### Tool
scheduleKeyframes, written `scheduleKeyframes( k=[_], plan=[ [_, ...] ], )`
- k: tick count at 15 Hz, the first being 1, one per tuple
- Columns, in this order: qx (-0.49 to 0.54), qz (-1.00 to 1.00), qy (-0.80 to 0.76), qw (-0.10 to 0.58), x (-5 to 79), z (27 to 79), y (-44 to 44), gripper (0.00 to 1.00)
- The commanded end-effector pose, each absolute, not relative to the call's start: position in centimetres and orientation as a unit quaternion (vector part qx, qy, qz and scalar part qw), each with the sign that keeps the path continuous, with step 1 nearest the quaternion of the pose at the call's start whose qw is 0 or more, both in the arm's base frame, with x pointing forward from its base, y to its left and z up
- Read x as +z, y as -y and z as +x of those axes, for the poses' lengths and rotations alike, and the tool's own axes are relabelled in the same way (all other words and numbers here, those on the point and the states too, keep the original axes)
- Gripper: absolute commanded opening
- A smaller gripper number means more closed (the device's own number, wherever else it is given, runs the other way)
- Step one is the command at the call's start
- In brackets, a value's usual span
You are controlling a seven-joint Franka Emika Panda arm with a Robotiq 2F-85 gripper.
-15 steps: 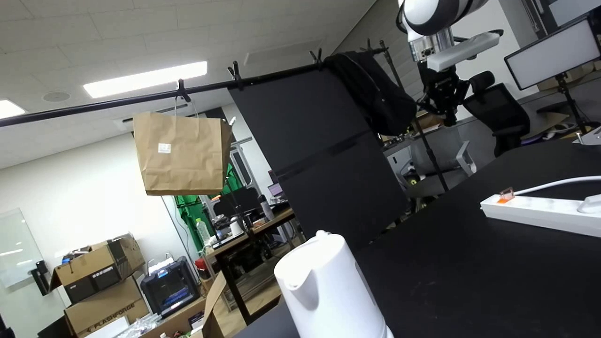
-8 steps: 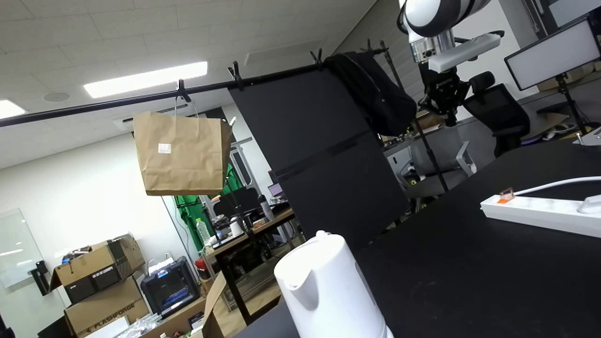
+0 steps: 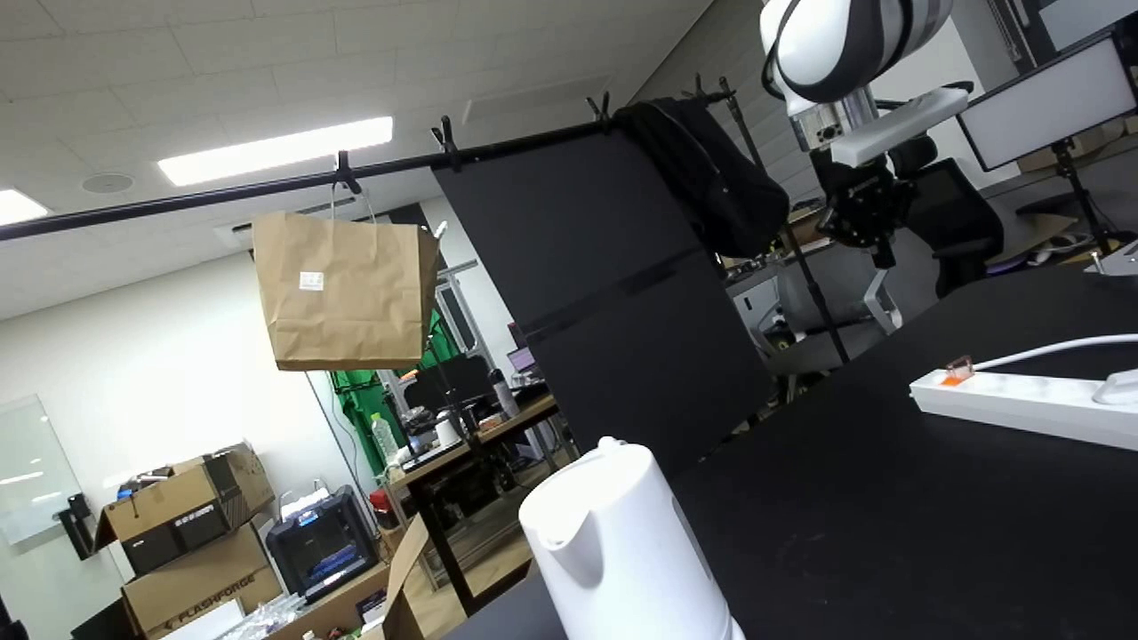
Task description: Turn on the extension cable
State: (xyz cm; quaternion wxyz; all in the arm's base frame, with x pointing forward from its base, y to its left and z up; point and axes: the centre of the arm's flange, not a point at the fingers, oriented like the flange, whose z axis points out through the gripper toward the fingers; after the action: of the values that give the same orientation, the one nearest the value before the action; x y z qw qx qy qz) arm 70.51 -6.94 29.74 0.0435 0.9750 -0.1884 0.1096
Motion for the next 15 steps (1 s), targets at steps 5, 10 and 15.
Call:
scheduleKeyframes(
  k=[5, 10, 15],
  plan=[
    [0.060, 0.980, 0.183, 0.050, 23.5, 71.1, 4.5, 0.00],
    [0.037, 0.982, 0.178, 0.058, 19.8, 70.7, 4.2, 0.00],
    [0.026, 0.982, 0.177, 0.066, 17.8, 70.6, 4.6, 0.00]
  ],
)
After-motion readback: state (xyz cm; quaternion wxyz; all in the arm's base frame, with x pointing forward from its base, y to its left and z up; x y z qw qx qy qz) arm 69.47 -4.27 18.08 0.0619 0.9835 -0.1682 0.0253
